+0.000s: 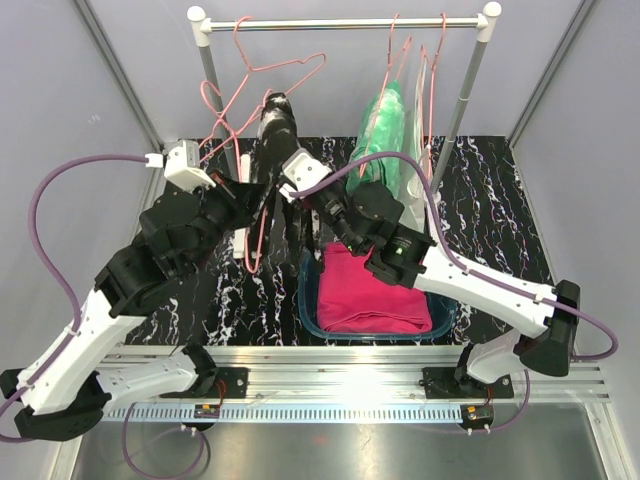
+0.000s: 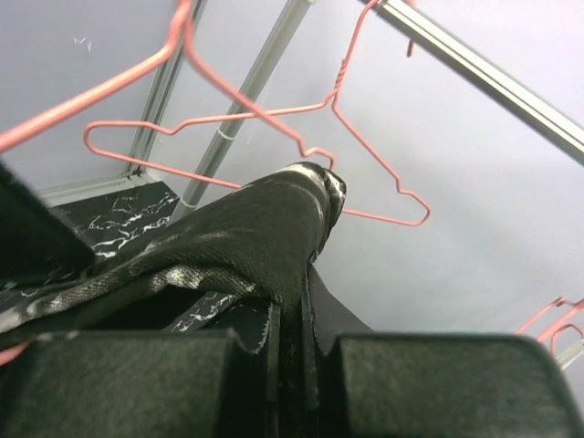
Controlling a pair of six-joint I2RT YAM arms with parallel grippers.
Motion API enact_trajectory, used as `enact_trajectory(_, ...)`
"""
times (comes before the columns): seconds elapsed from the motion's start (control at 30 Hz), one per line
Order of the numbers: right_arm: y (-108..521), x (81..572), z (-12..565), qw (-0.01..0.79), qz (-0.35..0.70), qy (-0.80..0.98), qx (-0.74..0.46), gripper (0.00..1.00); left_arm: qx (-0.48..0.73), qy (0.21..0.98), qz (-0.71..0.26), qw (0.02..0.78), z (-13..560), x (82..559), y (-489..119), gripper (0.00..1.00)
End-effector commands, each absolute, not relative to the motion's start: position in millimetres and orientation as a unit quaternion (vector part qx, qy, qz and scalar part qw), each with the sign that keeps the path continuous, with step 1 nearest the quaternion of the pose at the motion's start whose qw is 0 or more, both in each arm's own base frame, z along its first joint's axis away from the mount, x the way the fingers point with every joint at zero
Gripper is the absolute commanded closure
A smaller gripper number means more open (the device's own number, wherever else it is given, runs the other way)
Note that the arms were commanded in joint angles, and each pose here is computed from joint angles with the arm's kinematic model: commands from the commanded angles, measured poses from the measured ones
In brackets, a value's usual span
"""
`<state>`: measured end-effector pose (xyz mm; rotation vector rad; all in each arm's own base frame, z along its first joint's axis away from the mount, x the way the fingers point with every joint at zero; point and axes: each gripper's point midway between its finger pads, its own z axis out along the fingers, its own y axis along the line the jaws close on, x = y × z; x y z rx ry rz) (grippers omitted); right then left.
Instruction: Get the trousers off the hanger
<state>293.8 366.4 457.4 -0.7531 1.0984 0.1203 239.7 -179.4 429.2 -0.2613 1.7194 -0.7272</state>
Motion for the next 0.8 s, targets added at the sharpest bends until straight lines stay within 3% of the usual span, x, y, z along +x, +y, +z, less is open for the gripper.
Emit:
enact_trajectory(0.0, 301.3, 263.3, 585.2, 0.873, 0.100, 0.425, -0.219, 1.00, -0.126, 0.725, -0.309, 0.603, 430.3, 237.0, -167.9, 1.00)
enact_trajectory(0.37, 267.5, 222.1, 640.8, 0.881, 0.156, 0.382, -0.232, 1.00, -0.134, 0.749, -0.279, 0.587, 388.5, 233.0, -156.9, 1.00)
enact_trajectory(0.77, 215.3, 188.3, 645.9, 0.855, 0.159, 0.407, -0.280, 1.00, -0.128, 0.756, -0.265, 0.585, 373.5, 231.2, -152.7, 1.00)
